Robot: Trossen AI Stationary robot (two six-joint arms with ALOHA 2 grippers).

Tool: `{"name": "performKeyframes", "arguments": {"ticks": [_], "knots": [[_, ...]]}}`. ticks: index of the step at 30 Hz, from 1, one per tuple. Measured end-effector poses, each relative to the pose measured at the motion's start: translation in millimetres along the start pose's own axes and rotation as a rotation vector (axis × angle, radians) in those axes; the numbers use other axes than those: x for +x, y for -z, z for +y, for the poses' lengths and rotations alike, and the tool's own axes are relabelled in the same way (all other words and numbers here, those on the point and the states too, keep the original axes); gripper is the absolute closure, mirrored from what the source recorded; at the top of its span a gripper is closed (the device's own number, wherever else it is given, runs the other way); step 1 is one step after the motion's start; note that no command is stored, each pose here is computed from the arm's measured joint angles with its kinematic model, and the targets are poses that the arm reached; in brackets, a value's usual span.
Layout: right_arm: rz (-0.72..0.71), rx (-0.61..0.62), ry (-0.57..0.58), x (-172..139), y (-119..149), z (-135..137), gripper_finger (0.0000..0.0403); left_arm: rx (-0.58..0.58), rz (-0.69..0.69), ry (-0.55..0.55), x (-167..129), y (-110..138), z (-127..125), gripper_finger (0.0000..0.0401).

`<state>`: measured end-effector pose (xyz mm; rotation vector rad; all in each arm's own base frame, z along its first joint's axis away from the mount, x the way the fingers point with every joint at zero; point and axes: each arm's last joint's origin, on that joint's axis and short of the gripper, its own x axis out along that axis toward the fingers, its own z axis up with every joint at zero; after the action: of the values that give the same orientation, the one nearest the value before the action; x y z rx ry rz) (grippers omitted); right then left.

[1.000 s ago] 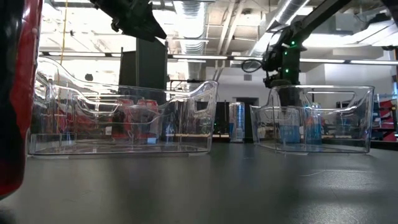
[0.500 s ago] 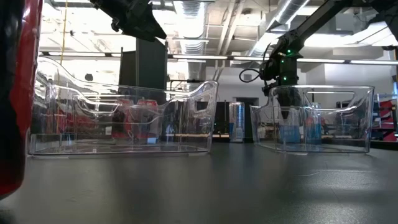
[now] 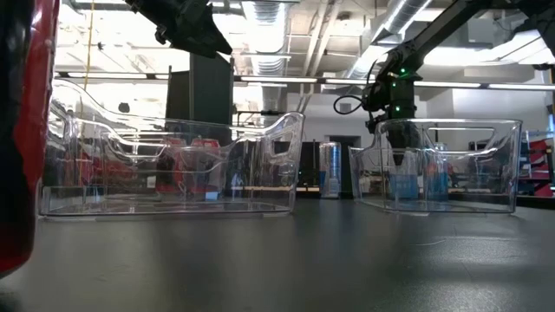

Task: Sort soda cans
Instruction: Put the top white blue soda can into the middle transparent bin

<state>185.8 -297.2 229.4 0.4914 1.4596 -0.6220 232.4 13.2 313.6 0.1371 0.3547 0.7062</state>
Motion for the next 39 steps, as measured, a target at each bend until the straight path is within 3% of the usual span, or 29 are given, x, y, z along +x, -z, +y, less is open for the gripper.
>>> {"name": "performKeyframes", "arguments": {"ticks": [18,28,39], "knots": [[-0.142,-0.040,0.044,-59,22,20,0.0100,0.001,0.000,0.000,0,0,0,0.0066],[-0.292,-0.114,0.059,-108,47,57,0.0101,-0.001,0.001,0.000,0,0,0,0.0066],[-0.410,-0.238,0.019,-140,69,107,0.0101,-0.006,0.001,-0.001,0,0,0,0.0066]]}}
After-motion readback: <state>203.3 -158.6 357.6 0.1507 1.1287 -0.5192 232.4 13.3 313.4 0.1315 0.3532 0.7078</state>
